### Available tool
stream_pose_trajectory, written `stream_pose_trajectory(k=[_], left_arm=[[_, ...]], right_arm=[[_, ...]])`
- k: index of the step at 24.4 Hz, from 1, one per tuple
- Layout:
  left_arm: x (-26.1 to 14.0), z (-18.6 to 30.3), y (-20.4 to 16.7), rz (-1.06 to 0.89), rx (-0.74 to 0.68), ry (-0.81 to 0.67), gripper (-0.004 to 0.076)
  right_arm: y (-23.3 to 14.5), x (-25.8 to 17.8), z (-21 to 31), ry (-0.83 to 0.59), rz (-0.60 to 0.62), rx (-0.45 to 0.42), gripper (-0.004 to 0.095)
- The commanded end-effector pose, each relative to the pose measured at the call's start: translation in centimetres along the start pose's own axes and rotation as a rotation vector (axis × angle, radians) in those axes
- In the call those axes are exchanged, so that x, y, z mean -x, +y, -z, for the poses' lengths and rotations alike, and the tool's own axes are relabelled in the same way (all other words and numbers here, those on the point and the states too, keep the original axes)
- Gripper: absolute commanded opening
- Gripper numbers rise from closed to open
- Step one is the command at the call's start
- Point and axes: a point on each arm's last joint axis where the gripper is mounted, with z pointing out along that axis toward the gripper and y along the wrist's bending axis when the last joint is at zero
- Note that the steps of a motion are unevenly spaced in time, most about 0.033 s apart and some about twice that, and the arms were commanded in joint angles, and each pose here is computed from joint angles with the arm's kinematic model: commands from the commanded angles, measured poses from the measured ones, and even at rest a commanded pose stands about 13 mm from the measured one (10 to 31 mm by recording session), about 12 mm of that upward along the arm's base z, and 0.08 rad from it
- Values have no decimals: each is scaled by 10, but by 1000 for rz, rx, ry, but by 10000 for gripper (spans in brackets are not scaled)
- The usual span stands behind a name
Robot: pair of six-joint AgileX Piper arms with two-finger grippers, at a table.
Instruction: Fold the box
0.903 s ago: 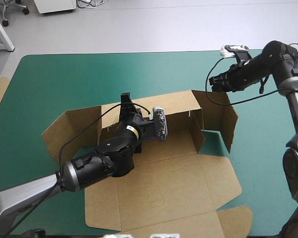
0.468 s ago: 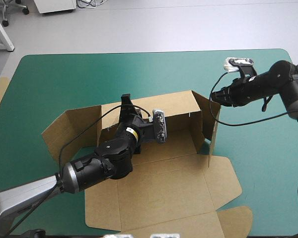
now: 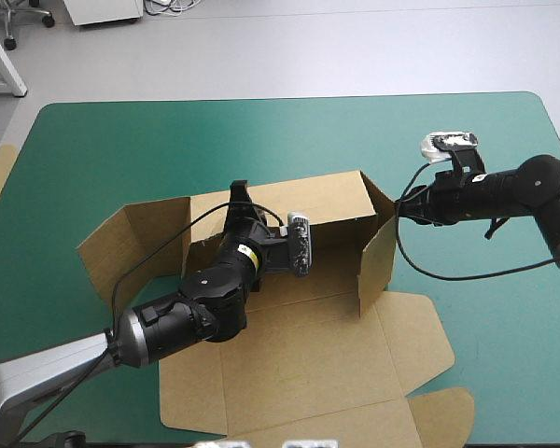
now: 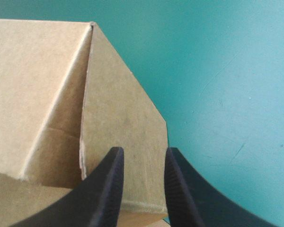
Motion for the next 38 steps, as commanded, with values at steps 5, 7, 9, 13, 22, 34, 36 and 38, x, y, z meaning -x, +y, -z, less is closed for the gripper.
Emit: stream_pose_trajectory(k=[5,7,9,13,22,34,36,38], left_arm=[[1,6,-4,109,-60,-17,-10],[0,6,-4,109,-60,-12,-10],[0,6,-4,109,-60,-10,-10],[0,6,-4,128,-60,-9,-10],[0,6,-4,130,-60,-9,-10],[-1,6,-4,134,-63,1,-10],[-1,6,-4,136,-63,2,-10],[-1,6,-4,136,-63,2,-10]], right_arm=[[15,-7,11,-56,29,63,280],[19,-14,6,-20,48,80,280],[22,-20,-1,17,85,77,282],[30,-26,-3,79,110,104,281],[47,-26,-4,77,88,207,280],[63,-57,26,-115,172,51,277],[62,-58,37,-120,179,-6,278],[61,-58,47,-112,171,-65,278]])
